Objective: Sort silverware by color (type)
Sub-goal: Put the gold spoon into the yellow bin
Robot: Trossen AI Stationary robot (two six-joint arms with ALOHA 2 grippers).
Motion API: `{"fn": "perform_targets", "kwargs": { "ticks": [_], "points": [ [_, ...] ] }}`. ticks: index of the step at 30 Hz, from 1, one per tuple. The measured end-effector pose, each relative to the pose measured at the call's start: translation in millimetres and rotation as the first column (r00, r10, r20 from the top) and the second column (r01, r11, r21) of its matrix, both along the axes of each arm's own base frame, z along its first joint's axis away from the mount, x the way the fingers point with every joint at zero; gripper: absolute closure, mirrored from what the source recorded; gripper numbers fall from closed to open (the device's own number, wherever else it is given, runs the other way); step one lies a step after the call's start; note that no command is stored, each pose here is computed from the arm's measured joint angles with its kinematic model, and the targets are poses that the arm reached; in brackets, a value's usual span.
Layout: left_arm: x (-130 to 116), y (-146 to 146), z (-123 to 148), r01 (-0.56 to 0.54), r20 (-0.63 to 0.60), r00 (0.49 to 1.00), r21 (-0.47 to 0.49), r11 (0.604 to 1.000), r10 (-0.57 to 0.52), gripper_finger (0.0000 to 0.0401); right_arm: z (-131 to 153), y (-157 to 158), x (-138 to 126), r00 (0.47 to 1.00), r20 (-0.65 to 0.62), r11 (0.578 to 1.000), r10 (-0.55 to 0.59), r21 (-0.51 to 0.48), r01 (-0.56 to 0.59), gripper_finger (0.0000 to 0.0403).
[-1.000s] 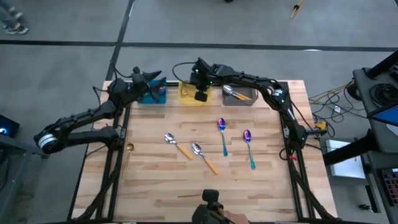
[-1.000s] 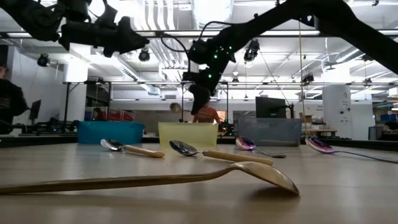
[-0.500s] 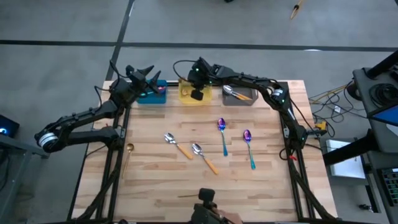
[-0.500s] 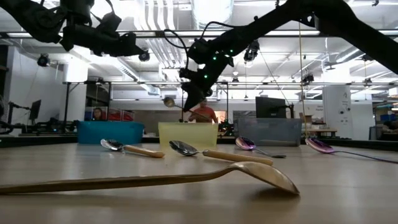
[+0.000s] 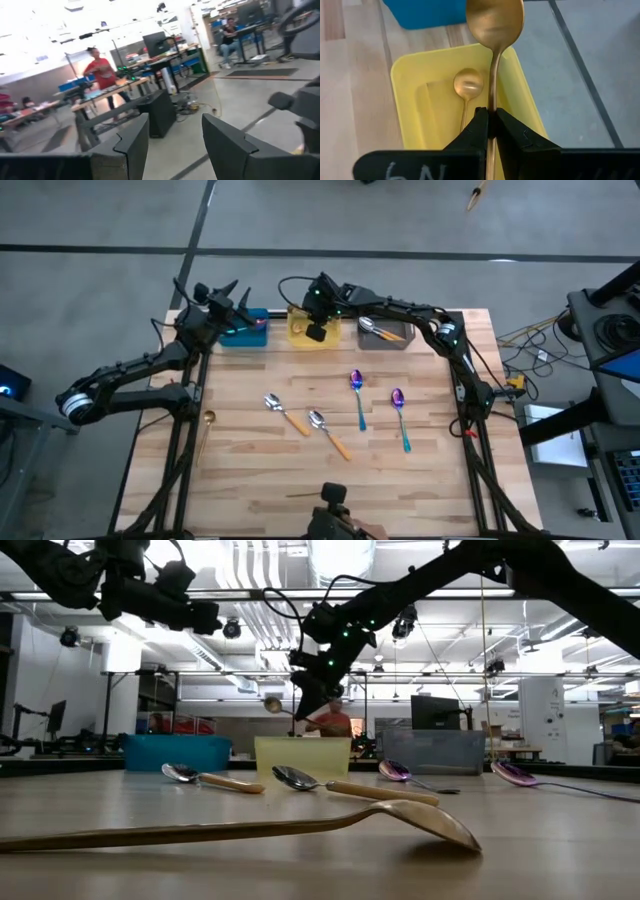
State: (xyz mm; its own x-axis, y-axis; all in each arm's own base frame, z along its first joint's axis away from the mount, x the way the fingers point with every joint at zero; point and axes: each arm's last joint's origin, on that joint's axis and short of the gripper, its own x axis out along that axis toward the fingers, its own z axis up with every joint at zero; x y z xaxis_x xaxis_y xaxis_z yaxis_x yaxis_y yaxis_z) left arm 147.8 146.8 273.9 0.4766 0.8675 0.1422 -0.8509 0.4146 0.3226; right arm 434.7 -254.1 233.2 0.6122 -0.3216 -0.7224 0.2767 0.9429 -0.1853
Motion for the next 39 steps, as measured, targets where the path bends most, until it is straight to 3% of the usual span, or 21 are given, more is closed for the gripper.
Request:
{"fn": "perform_targets", "kwargs": {
  "ticks": [9,17,39],
  "points": [
    [-1.1,0.8,-0.7,-0.015,-0.025,1.0,0.013,1.0,0.016,0.0237,-2.9,0.5,-1.0,0.996,0.02,0.993,-0.087,0.078,0.086,0.039],
    [-1.4,1.0,-1.0,-0.018,-0.024,1.0,0.012,1.0,0.018,0.0237,-6.8,6.8,-2.6,0.995,-0.024,0.987,-0.094,0.132,0.097,0.039],
    [-1.4,1.0,-2.1,-0.014,-0.009,1.0,-0.006,1.0,0.014,0.0237,-20.9,7.2,-2.6,0.997,-0.021,0.991,-0.07,0.111,0.072,0.039]
  ]
}}
